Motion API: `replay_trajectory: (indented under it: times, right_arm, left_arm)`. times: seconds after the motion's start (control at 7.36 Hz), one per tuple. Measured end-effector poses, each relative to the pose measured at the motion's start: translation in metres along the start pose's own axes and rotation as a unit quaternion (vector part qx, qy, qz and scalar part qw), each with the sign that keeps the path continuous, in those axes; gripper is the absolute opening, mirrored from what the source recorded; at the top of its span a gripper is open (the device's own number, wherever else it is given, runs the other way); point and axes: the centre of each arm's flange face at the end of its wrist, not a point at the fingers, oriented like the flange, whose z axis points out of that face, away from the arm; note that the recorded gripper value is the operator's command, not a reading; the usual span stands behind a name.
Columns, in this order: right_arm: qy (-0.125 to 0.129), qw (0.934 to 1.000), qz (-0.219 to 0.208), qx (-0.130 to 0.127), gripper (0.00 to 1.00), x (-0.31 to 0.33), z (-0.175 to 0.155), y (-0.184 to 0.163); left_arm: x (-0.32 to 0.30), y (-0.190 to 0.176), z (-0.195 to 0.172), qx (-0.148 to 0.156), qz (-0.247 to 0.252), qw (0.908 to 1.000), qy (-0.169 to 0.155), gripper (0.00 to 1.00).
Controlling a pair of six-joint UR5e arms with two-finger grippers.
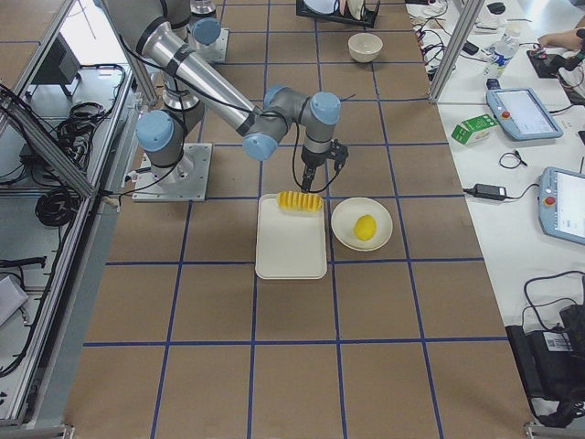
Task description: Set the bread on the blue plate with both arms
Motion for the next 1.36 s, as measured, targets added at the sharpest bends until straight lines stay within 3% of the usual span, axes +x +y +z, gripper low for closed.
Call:
replay_trajectory:
  times: [0.95,1.09,1.22,1.36]
  right_arm:
    - [-0.008,0.9994,0.000,-0.033,0.99,0.024,0.050,-0.011]
    - [-0.010,0.9993,-0.001,-0.037,0.70,0.024,0.053,-0.011]
    - [-0.011,0.9991,-0.003,-0.041,0.33,0.024,0.056,-0.010]
    - [-0.012,0.9989,-0.005,-0.044,0.15,0.024,0.057,-0.010]
  left_arm:
    - [-0.079,-0.058,0.130,-0.097,-0.046,0.9942,-0.002,1.00]
    - [-0.082,-0.067,0.150,-0.090,-0.052,0.9946,0.003,1.00]
    - [-0.085,-0.078,0.163,-0.067,-0.056,0.9961,0.006,1.00]
    - [-0.087,-0.089,0.170,-0.045,-0.060,0.9971,0.007,1.00]
